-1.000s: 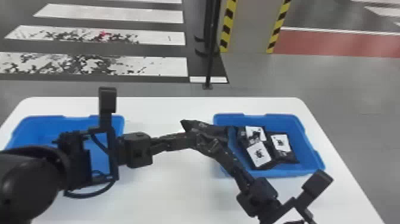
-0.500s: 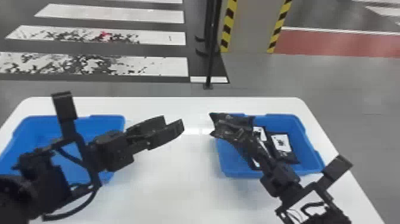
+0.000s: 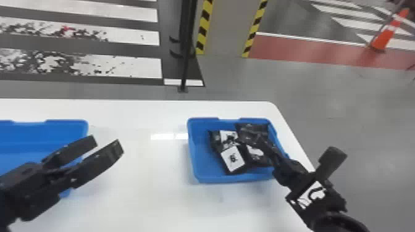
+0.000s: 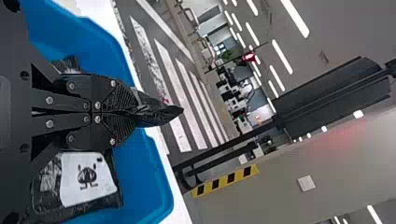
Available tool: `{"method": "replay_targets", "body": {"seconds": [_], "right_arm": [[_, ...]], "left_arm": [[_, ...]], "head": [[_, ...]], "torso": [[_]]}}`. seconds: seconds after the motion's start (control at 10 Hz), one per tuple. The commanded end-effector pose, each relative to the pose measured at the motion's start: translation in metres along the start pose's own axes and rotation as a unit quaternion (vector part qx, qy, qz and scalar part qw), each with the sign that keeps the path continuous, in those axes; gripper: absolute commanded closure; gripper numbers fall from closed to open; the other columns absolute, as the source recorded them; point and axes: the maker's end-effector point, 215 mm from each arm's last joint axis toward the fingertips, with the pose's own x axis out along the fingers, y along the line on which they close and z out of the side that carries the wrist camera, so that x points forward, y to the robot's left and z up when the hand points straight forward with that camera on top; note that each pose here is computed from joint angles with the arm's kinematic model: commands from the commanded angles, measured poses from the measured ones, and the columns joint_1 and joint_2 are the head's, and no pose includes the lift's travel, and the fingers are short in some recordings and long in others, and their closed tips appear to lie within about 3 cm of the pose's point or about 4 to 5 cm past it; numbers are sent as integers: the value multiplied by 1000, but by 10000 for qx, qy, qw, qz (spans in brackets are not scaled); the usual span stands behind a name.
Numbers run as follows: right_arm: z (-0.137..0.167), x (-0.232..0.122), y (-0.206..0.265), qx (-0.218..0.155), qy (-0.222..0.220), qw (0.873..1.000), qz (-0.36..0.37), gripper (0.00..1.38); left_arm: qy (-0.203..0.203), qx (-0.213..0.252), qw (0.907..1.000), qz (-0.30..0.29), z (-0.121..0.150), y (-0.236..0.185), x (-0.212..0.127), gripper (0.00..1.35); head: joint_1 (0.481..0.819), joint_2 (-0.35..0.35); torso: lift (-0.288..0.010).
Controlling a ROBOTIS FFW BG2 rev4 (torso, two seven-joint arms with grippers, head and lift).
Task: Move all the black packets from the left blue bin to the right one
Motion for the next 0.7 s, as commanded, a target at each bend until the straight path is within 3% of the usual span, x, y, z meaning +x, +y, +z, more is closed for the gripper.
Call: {"method": "replay_targets", "body": {"seconds": [0.0, 0.2, 0.3, 0.4, 0.6], "right_arm": [[-1, 9, -13, -51, 143, 9999, -61, 981], [15, -10, -29, -578, 54, 9975, -403, 173], [36, -39, -21, -1021, -185, 9920, -718, 58], [51, -66, -7, -1356, -421, 9860, -875, 121], [60, -115, 30, -1877, -487, 9772, -868, 131]], "left_arm": [[-203, 119, 9997, 107, 8, -1, -11, 185], [-606, 412, 9971, 210, 30, -5, -22, 185], [-631, 504, 9961, 367, 30, -1, -35, 185], [-649, 626, 9939, 636, 30, 8, -52, 185], [-722, 1021, 9836, 1301, 36, 25, -93, 185]], "head": [[695, -261], [695, -262], [695, -266], [695, -282], [695, -265]], "torso": [[-140], [-140], [-140], [-140], [-140]]}}
